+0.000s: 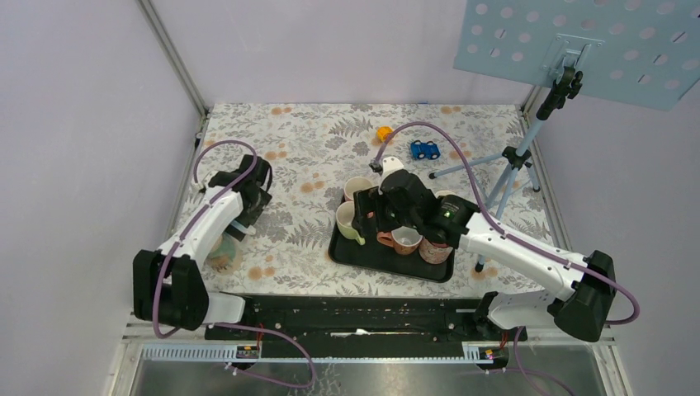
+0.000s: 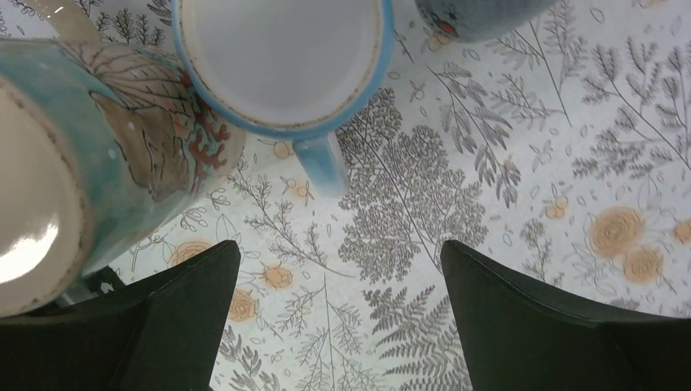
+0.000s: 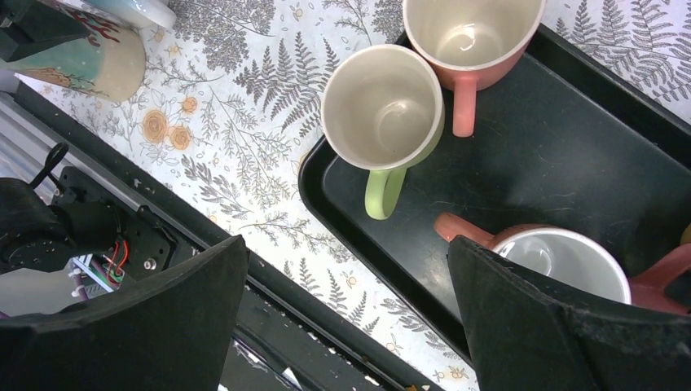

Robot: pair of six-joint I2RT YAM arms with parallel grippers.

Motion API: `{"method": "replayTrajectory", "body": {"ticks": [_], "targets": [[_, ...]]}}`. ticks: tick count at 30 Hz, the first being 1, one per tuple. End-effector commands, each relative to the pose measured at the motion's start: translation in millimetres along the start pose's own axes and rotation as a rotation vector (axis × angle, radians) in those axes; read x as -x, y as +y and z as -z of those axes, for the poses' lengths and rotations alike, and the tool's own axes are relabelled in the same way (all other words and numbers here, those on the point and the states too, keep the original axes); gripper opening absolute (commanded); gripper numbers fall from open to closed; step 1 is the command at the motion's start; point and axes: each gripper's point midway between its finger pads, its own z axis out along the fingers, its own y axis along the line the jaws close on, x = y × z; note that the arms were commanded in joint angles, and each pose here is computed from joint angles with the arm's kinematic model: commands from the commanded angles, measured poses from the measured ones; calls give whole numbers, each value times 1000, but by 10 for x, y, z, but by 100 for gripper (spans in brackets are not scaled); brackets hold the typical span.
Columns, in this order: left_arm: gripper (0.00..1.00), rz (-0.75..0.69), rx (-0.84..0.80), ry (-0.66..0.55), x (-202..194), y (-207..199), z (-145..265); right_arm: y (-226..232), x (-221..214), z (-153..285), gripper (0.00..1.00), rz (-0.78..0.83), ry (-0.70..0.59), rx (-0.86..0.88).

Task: Turn the mug right side up
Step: Turn over the cup at the center of the board.

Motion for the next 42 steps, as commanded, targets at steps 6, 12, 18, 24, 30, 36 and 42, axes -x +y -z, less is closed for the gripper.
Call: {"method": "replayTrajectory", "body": {"ticks": [6,12,18,24,30,36,42], "targets": [[89,83,25,46,49,-34,-305,-101,59,79,100,-6,-34,-12],[78,106,64,56,63,-19,-425,-146,34,52,100,-12,-27,-20],[69,190,79,58,88,-3,-515,-165,-19,26,100,-17,-12,-19],[61,210,113,65,72,-30,-618,-191,-40,48,100,-13,-3,-25],[52,217,139,66,42,-14,-693,-226,-67,58,100,-14,2,-35],[49,222,141,66,29,-15,-714,-234,-72,69,100,-17,-2,-34],[49,221,135,53,75,-27,-685,-248,-79,64,100,-20,-5,-37]]}}
